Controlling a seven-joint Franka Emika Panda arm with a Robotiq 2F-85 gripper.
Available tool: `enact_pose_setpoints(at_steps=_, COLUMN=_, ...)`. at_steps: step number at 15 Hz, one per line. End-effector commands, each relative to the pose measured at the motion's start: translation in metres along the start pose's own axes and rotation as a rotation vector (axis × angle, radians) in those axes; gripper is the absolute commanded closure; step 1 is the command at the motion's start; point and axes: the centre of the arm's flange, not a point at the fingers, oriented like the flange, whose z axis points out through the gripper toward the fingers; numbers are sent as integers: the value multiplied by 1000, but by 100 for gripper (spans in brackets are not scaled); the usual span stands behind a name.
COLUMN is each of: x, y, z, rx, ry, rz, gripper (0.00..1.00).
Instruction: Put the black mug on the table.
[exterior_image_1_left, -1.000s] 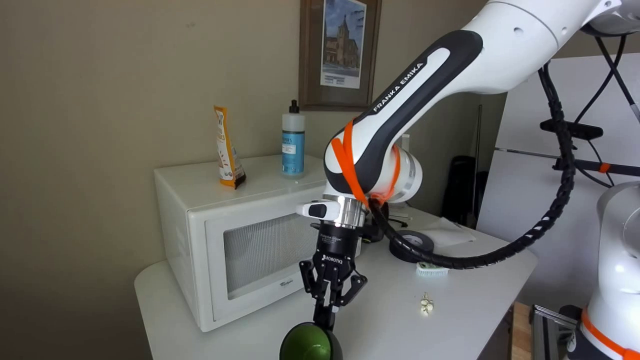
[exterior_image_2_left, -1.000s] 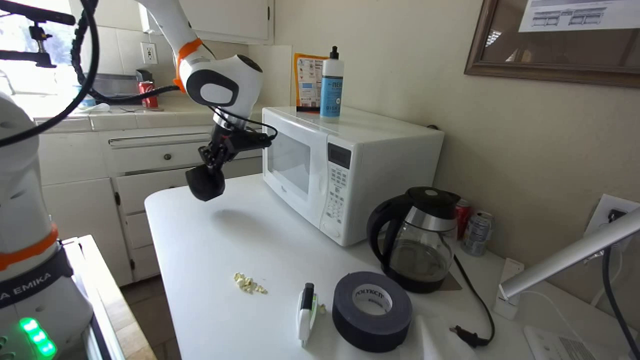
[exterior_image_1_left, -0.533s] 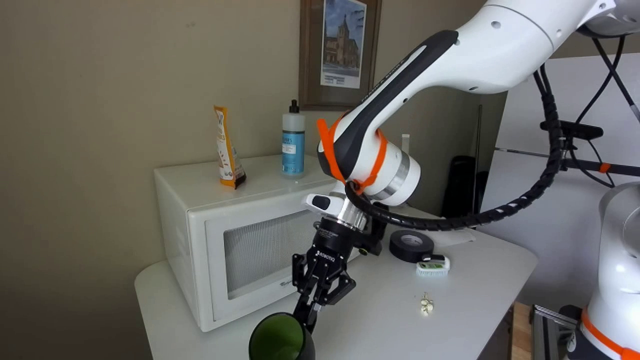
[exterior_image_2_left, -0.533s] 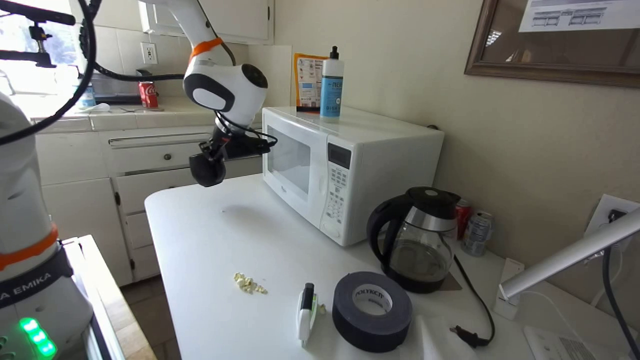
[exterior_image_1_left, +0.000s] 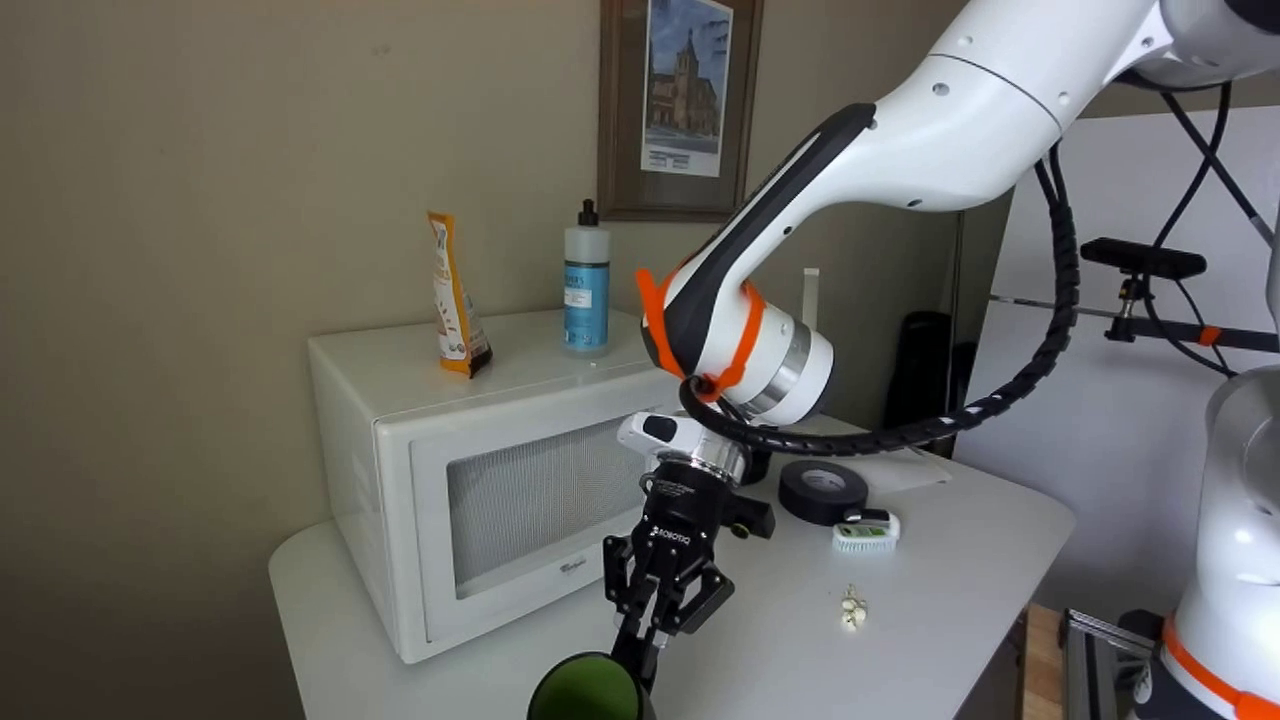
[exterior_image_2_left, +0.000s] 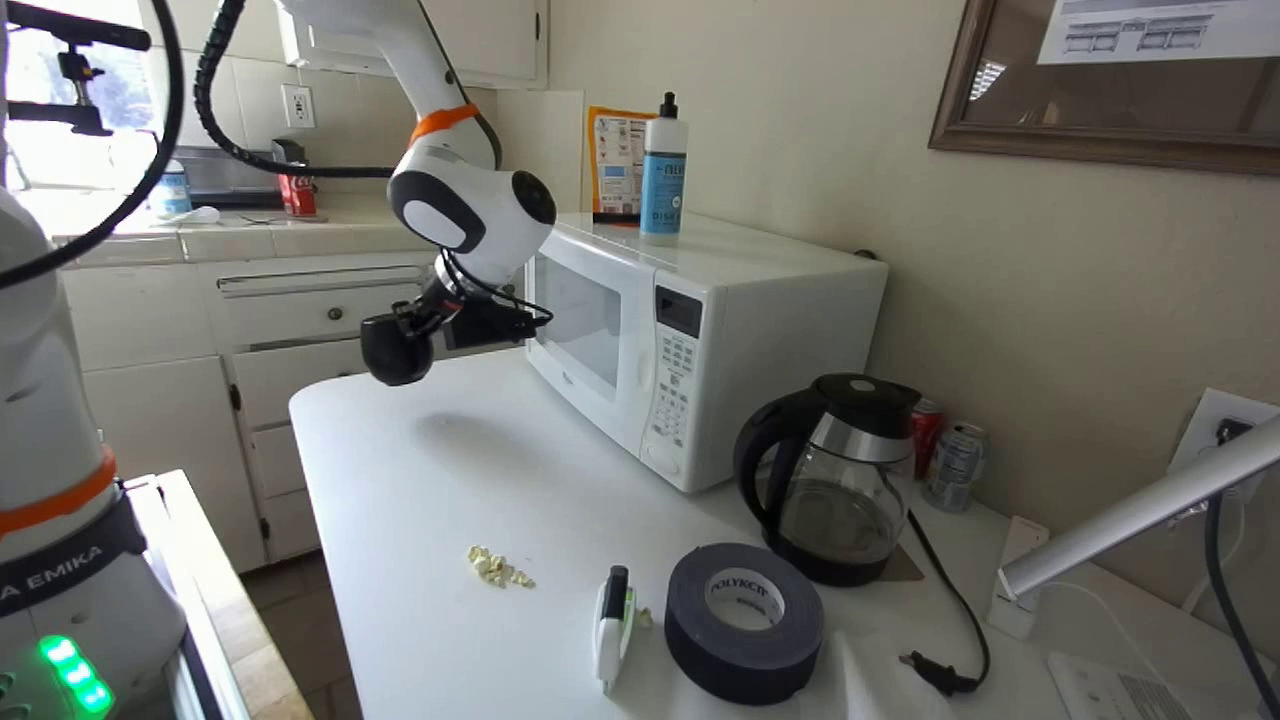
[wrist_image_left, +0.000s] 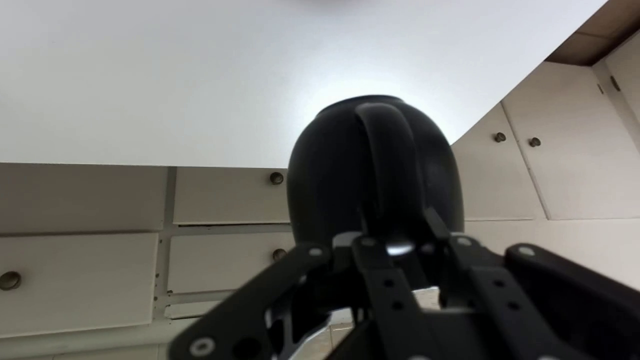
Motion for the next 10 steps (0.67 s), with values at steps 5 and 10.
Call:
enact_pose_setpoints(at_steps=5, x=-17, y=13, z=21, rx=128, ry=129, rz=-67, gripper=94)
enact_pose_setpoints(at_steps=10, x=-27, y=21, z=31, rx=168, ry=158, rz=-75, gripper=94)
